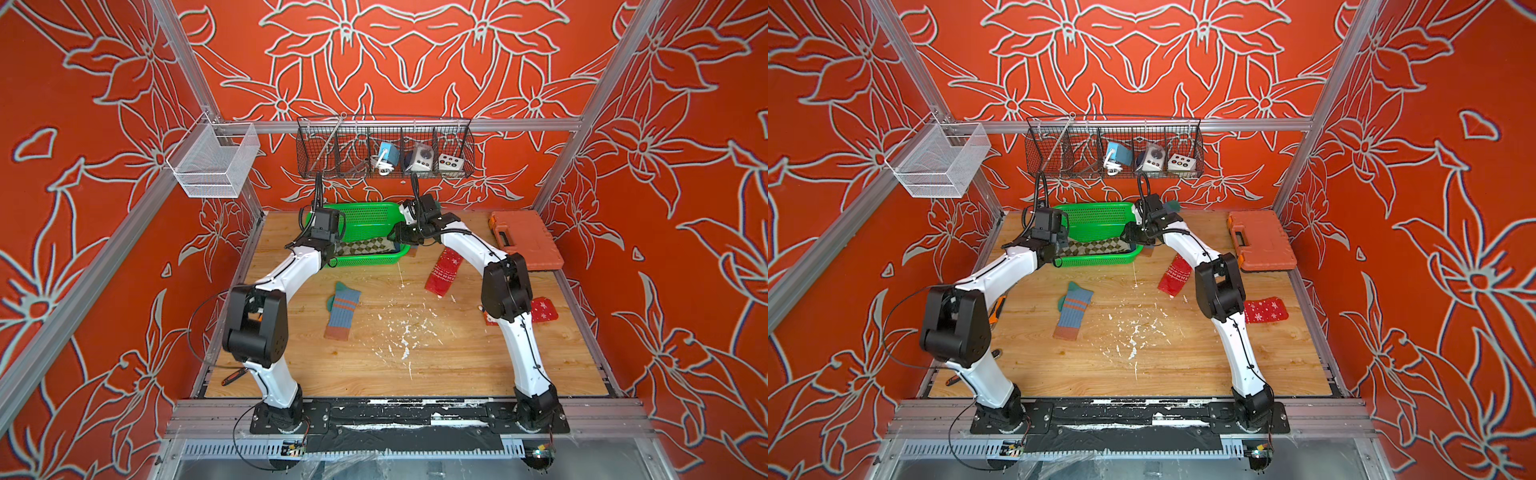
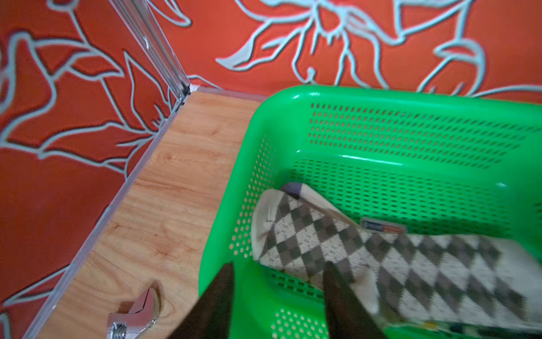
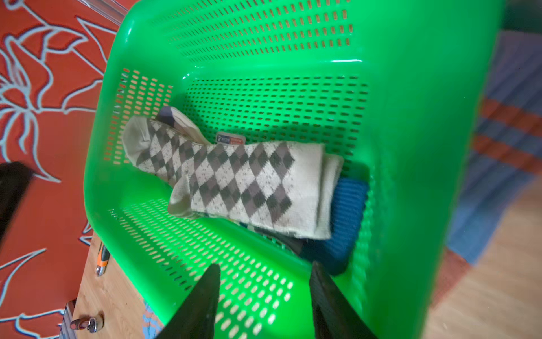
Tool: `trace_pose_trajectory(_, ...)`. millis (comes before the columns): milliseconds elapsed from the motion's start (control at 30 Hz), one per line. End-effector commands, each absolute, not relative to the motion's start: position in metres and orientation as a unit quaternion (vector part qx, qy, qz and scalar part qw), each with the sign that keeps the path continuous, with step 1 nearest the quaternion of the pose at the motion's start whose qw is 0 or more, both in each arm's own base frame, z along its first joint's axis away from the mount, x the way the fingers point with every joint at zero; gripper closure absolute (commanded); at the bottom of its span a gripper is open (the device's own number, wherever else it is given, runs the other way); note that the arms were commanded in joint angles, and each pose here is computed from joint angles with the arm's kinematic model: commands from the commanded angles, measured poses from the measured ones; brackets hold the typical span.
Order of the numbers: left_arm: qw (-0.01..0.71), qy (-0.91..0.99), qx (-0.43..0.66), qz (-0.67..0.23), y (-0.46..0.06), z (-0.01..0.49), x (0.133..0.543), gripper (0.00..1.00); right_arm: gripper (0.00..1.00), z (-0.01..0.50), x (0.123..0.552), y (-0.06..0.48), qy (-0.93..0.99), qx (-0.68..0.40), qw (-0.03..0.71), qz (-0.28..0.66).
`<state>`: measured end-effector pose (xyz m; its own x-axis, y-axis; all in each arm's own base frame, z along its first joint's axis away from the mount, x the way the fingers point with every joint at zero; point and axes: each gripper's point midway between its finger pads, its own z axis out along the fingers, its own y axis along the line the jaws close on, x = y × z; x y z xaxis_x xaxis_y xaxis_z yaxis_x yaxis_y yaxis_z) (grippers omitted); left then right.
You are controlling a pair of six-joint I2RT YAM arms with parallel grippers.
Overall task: Place the socks together as a pair
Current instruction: Place a pair of socks in the bin.
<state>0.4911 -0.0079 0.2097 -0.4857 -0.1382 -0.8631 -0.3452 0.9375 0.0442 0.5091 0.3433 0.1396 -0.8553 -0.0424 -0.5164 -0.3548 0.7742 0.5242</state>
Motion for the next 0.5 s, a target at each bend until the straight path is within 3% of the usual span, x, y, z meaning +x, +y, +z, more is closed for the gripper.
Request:
trace_pose_trajectory(0, 0.547, 0.824, -0.132, 0.061, -0.029, 0.259, 0.484, 0.40, 0.48, 0.191, 0.504, 0.325, 0.899, -0.129, 0.303, 0.288)
trace_pose_trajectory(167, 0.560, 0.820, -0.119, 0.012, -0.052, 0.267, 0.453, 0.38, 0.49, 0.212, 0.478, 0.303, 0.897, -0.149, 0.323, 0.261)
trace_pose_trajectory(467, 0.502, 0.838, -0.156, -0.143, -0.069, 0.194, 0.377, 0.41, 0.54, 0.210, 0.382, 0.296, 0.891, -0.237, 0.299, 0.246)
